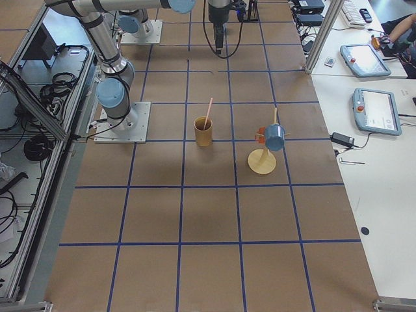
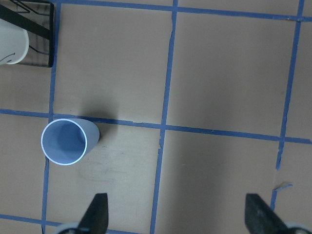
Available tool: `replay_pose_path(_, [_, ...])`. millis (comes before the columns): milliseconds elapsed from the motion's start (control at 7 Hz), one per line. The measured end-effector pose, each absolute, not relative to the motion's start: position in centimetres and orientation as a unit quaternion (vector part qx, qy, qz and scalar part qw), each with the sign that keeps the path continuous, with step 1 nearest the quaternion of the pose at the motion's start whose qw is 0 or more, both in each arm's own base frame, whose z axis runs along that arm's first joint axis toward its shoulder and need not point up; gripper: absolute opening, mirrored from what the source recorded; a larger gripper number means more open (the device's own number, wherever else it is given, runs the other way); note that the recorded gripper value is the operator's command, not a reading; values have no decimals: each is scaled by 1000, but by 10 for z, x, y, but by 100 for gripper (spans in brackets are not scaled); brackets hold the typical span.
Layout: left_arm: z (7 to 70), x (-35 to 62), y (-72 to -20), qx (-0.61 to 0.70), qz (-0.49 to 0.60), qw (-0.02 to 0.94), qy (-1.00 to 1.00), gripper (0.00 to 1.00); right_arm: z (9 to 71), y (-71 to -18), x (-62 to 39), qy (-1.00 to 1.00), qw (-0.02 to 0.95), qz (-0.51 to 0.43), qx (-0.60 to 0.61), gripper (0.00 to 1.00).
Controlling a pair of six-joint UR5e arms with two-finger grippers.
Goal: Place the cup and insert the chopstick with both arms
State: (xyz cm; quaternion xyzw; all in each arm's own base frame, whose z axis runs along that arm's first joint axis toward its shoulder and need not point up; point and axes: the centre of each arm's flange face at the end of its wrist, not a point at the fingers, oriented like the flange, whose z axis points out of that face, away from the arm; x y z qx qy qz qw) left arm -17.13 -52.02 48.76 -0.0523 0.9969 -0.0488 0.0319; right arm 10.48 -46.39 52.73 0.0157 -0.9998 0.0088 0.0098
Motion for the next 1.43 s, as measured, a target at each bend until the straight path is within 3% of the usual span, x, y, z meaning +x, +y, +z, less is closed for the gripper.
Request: replay_pose_path(1429, [501, -132, -526, -30, -53, 34, 998, 100, 526, -464, 105, -1000, 8, 8, 14, 100])
